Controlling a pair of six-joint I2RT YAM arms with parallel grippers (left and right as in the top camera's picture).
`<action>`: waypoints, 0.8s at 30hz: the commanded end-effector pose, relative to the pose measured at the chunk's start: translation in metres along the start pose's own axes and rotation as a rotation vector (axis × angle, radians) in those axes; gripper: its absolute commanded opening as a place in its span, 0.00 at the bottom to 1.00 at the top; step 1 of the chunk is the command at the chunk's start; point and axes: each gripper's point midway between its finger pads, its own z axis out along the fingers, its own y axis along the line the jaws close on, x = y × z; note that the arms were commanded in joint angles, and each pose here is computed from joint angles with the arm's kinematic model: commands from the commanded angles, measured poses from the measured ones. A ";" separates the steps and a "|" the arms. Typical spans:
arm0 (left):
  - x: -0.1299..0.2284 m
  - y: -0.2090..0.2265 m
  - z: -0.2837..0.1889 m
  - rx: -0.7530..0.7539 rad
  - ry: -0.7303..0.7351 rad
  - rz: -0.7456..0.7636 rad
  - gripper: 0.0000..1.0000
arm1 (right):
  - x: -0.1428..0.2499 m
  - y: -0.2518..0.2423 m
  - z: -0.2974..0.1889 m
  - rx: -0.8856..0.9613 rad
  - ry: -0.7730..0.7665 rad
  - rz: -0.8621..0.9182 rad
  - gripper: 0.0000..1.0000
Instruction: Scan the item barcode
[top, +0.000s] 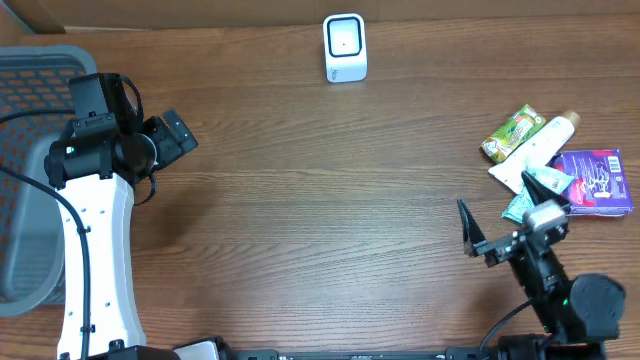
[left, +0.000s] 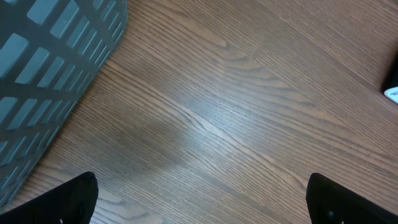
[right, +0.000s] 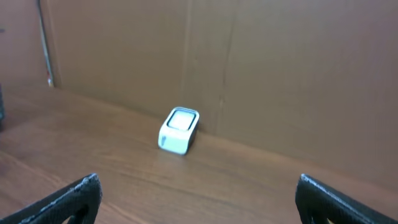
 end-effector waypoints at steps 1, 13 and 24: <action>-0.004 -0.001 -0.002 -0.003 -0.013 -0.012 1.00 | 0.010 0.002 -0.002 0.009 -0.043 -0.016 1.00; -0.004 -0.001 -0.002 -0.003 -0.013 -0.012 1.00 | 0.027 -0.001 -0.006 0.049 -0.078 -0.027 1.00; -0.004 -0.001 -0.002 -0.003 -0.013 -0.012 1.00 | 0.022 -0.007 -0.011 0.102 -0.119 -0.035 1.00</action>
